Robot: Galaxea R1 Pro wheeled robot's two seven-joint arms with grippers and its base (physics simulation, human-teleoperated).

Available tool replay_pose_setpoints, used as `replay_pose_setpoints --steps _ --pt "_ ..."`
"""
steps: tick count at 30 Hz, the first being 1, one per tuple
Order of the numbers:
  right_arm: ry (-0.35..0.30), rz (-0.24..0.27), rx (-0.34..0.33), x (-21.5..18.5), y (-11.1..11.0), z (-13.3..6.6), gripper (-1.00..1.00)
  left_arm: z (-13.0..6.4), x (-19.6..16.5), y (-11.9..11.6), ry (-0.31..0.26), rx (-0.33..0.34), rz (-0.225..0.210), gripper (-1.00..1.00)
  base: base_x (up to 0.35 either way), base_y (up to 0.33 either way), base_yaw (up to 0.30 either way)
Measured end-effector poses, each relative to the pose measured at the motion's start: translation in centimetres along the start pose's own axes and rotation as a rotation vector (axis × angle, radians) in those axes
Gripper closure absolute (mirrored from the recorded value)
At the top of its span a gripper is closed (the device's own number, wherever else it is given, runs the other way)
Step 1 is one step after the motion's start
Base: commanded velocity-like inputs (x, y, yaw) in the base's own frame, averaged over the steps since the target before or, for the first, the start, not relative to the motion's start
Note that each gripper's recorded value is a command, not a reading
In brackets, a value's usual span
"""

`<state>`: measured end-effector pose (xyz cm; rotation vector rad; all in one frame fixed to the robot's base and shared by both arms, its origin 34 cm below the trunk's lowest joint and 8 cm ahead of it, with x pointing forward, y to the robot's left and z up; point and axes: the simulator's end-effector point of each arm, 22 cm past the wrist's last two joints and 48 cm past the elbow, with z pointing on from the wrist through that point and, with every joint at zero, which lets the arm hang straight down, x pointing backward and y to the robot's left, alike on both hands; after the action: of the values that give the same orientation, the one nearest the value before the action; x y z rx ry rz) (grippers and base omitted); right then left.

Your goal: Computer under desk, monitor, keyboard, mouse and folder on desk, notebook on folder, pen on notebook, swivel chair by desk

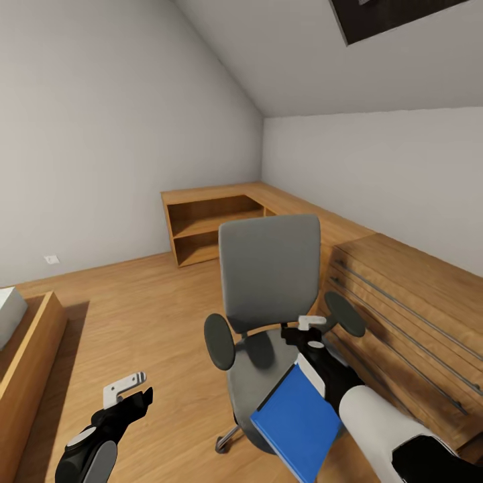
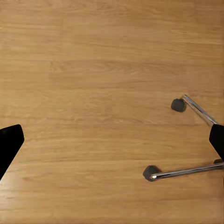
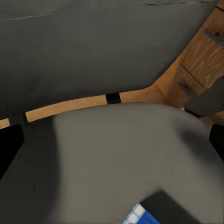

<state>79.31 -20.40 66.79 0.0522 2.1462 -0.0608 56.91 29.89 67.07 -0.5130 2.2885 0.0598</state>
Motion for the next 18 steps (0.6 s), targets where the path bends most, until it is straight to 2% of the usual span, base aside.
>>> replay_pose_setpoints --steps 5,9,12,16,18 --pt "-0.014 0.0 -0.018 -0.6 0.0 -1.8 -1.0 0.0 0.0 0.0 0.0 0.0 0.0 -1.0 0.0 0.0 0.0" --pt "-0.045 0.028 -0.022 -1.4 -0.3 -4.6 -1.0 0.0 0.0 0.0 0.0 0.0 0.0 -1.0 0.0 0.0 0.0" --pt "-0.053 0.115 -0.014 -1.5 -1.2 -7.0 -1.0 0.0 0.0 0.0 0.0 0.0 0.0 -1.0 0.0 0.0 0.0" --pt "-0.035 0.296 -0.016 -1.5 -2.7 -9.6 -1.0 0.0 0.0 0.0 -0.001 0.0 0.0 -1.0 0.0 0.0 0.0" --pt "-0.035 0.298 -0.016 -1.5 -2.7 -9.6 -1.0 0.0 0.0 0.0 -0.001 0.0 0.0 -1.0 0.0 0.0 0.0"
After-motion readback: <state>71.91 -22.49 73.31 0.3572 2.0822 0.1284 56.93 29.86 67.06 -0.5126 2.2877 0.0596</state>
